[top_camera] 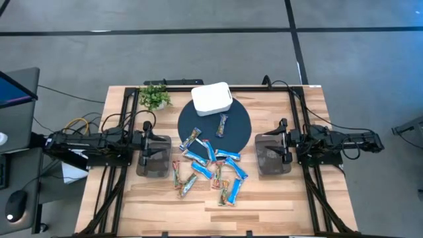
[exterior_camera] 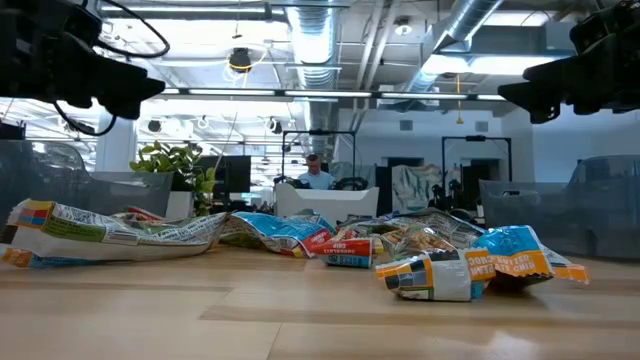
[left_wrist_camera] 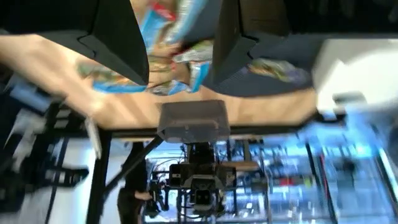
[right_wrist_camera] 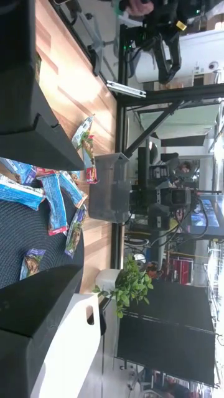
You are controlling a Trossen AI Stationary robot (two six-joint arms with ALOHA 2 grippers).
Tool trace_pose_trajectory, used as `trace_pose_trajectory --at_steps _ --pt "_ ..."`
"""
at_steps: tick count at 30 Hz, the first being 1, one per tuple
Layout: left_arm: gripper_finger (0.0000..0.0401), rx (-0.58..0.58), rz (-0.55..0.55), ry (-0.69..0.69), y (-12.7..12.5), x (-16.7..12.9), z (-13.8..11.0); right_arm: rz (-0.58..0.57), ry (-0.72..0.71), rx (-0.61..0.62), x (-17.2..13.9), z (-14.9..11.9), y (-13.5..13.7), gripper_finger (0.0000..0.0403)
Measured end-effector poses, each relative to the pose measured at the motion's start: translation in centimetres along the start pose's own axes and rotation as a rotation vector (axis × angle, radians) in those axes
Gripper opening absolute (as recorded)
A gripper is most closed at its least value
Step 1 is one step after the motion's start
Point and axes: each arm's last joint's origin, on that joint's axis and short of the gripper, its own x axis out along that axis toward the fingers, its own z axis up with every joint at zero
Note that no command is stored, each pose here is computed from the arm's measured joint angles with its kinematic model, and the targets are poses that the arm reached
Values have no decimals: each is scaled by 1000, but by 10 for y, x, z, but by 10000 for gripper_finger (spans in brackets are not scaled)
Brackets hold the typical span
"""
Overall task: Pick and place Granola Bars by type
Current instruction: Put the blue granola bar into the white bin
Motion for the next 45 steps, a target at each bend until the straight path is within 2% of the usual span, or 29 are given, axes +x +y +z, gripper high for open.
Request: trace_pose_trajectory --at_steps 5,7,15,22,25,27,30,33,36,40,45 --pt "171 -368 3 13 0 0 -1 0 1 0 0 0 0 253" --pt "171 -460 3 12 0 0 -1 0 0 0 0 0 0 253" --pt "171 -713 89 -51 3 0 2 0 0 0 0 0 0 253" --pt "171 -818 288 -168 9 -2 3 0 0 0 0 0 0 253" --pt "171 -813 347 -199 11 -2 4 -1 -4 8 0 0 0 253" --pt "171 -789 373 -207 12 -3 4 -2 -42 133 0 4 0 253" --pt "171 -790 396 -220 12 -3 4 20 -124 441 -1 12 -1 253" --pt "171 -878 378 -234 12 -3 4 44 -166 656 -2 16 -1 253" --pt "171 -917 345 -226 11 -2 4 8 -174 754 -2 16 -3 253" --pt "171 -877 355 -222 11 -2 4 -23 -206 838 -2 17 -5 253" --pt "171 -943 334 -250 11 -2 6 -230 -296 899 -3 17 -12 253"
